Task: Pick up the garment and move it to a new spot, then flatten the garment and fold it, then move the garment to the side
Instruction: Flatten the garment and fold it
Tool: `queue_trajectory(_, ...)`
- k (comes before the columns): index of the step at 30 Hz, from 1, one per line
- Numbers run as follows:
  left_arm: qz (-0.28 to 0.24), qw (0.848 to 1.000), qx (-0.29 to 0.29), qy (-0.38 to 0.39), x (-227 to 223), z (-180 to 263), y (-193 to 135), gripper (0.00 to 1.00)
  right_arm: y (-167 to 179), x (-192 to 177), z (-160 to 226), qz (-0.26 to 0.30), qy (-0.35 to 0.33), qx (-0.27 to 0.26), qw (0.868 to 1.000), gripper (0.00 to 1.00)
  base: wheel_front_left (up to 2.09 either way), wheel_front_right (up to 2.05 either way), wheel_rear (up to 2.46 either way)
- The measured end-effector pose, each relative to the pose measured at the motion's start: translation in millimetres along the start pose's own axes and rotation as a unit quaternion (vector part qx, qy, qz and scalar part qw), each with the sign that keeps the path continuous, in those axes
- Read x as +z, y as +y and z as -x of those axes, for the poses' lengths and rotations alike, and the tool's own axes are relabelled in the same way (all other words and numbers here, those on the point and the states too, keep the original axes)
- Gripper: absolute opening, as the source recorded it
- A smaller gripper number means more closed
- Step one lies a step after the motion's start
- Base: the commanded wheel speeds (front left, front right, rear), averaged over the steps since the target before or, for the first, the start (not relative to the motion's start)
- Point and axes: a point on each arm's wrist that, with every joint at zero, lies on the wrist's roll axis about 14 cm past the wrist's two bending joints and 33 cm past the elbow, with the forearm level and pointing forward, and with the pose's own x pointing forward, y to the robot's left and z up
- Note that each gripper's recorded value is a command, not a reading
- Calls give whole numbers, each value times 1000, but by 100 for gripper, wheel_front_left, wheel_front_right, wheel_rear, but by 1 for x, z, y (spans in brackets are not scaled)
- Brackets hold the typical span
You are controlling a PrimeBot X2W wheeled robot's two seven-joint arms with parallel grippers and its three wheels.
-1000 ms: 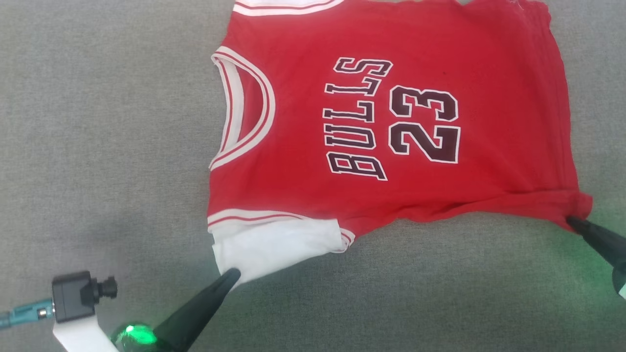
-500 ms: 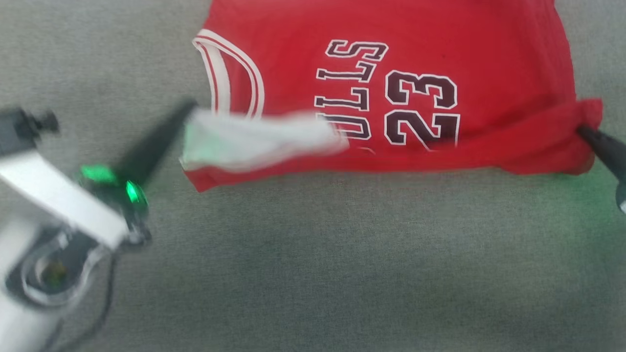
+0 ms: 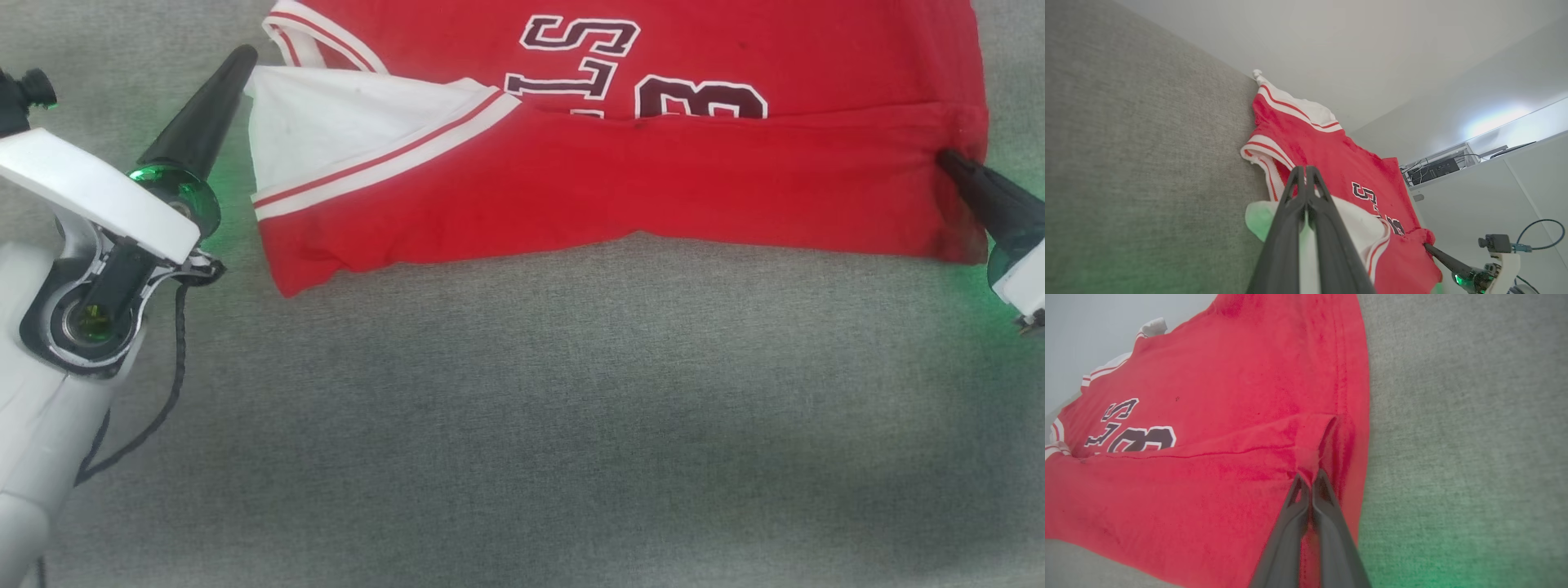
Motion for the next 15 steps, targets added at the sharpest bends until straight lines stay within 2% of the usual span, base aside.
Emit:
queue_trajectory(6,-46,998,29,32,-14,-8,23,0,-8,-3,-8,27,-7,-19,999,0,0,0,0)
queue_trajectory(7,-57,997,31,36,-16,-9,25,4,-9,-4,-9,32,-7,-21,999,0,0,0,0)
queue_trajectory(8,-67,996,32,40,-17,-10,25,14,-8,-4,-10,36,-8,-20,999,0,0,0,0)
queue_trajectory(9,-80,995,32,43,-17,-10,25,43,-7,-4,-10,41,-10,-20,999,22,0,0,0)
queue_trajectory(10,-90,994,34,43,-16,-9,25,94,-6,-3,-10,46,-13,-21,999,46,0,0,0)
queue_trajectory(11,-99,993,34,45,-16,-8,25,100,-6,-2,-9,52,-16,-22,998,98,0,0,0)
queue_trajectory(15,-158,984,45,64,-9,3,28,100,-6,7,-2,67,-34,-24,997,100,0,0,0)
